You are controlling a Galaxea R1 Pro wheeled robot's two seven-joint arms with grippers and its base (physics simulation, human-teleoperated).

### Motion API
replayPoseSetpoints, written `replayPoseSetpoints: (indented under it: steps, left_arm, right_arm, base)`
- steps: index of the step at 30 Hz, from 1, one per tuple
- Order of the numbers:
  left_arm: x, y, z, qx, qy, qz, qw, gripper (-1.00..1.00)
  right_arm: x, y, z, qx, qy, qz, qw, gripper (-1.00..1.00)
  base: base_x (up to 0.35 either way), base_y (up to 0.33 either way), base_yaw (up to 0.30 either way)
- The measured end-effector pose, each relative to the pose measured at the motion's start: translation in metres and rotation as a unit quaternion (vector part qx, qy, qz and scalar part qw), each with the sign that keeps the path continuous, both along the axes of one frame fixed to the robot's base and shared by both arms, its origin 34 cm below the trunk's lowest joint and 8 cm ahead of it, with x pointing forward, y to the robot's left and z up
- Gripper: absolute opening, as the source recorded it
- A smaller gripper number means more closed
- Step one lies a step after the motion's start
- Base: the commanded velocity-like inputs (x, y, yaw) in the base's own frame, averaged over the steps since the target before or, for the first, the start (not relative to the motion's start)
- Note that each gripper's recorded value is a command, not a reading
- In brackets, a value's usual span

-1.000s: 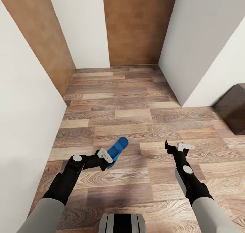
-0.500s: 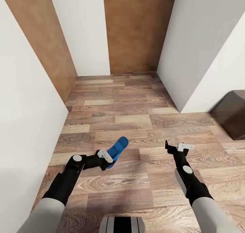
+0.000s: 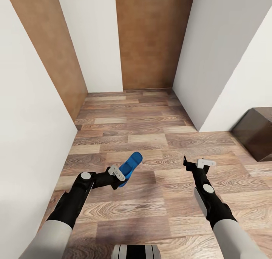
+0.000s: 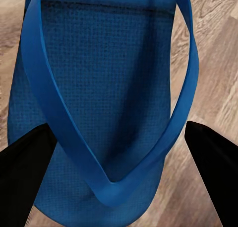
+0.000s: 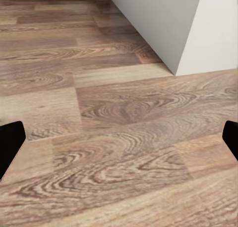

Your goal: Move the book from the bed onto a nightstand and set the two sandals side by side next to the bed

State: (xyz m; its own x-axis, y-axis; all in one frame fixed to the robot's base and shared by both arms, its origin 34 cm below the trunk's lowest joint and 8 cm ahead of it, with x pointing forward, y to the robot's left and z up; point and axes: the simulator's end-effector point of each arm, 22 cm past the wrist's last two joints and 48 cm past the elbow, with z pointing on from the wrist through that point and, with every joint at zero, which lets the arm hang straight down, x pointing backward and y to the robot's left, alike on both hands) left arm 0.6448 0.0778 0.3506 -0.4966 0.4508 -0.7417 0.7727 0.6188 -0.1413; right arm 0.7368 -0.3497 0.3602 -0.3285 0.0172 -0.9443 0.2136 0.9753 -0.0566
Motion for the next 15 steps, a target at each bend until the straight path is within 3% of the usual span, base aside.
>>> replayPoseSetpoints:
  steps: [15]
  left_arm:
    - [0.008, 0.000, 0.036, 0.000, -0.030, 0.000, 0.9995, -1.00]
  right_arm:
    - [0.007, 0.000, 0.042, 0.000, -0.031, 0.000, 0.9995, 1.00]
  base:
    - [0.000, 0.000, 0.000]
